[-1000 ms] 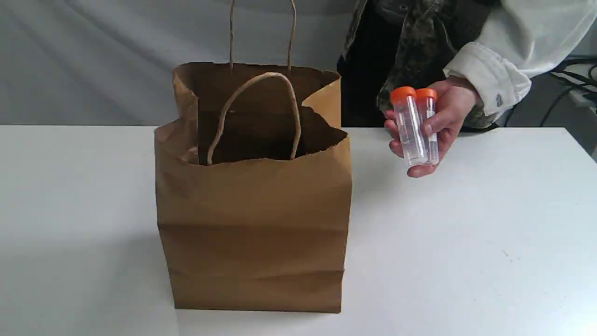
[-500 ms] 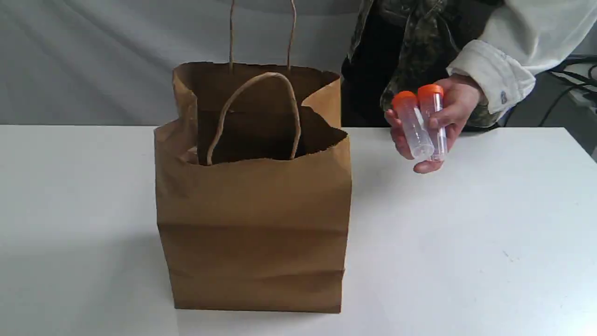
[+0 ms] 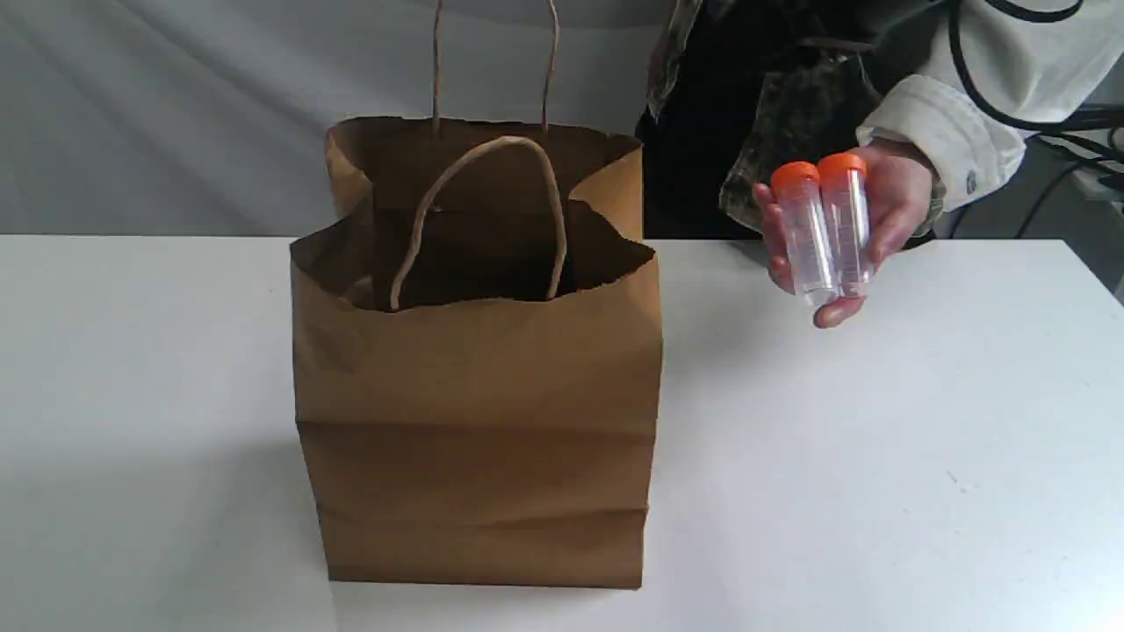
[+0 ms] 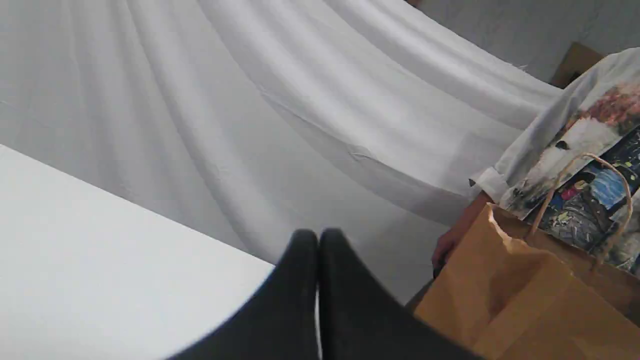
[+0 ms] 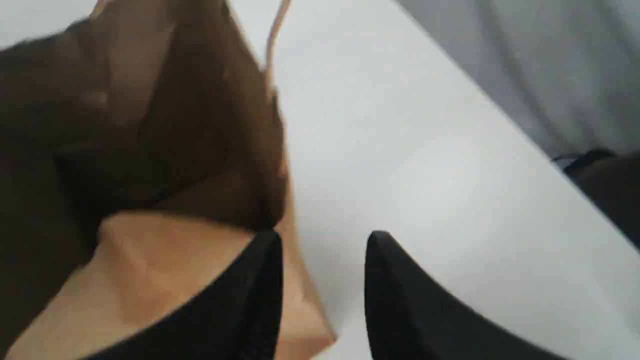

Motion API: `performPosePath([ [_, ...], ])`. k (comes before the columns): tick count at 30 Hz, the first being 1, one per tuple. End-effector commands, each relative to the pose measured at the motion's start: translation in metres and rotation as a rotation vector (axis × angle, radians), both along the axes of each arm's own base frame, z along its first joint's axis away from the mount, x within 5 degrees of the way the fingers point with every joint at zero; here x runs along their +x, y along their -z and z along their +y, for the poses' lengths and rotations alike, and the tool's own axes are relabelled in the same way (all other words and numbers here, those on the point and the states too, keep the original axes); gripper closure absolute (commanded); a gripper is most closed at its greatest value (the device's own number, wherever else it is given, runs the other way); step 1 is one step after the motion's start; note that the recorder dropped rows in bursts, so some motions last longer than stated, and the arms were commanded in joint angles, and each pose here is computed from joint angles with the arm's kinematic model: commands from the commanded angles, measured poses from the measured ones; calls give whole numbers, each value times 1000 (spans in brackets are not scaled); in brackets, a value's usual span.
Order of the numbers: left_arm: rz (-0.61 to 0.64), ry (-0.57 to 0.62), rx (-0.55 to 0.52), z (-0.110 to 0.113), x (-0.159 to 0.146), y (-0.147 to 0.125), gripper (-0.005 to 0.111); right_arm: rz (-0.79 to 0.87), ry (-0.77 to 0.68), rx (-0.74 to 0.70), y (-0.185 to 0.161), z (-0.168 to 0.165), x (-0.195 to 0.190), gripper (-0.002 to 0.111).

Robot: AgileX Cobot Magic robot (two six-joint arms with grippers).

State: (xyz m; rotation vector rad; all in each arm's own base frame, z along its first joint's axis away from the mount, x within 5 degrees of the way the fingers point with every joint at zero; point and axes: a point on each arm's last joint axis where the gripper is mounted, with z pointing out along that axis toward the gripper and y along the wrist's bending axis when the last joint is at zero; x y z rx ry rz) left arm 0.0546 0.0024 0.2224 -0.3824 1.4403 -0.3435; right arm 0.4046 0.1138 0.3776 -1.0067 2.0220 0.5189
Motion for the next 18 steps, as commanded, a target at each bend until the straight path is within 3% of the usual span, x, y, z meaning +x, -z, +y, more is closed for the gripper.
performPosePath([
  [1,-9,-1,-7,0,-1,-1,107,-112,-50,-13,-10,1,0,69],
  [4,-9,-1,-7,0,-1,-1,107,-95,-122,-46,-5,2,-3,50],
  [6,-9,-1,-7,0,-1,-1,107,-72,-172,-43,2,5,-3,45],
  [12,-9,-1,-7,0,-1,-1,107,-20,-324,70,20,18,1,45],
  [18,-9,-1,-7,0,-1,-1,107,-9,-362,81,37,26,9,45],
])
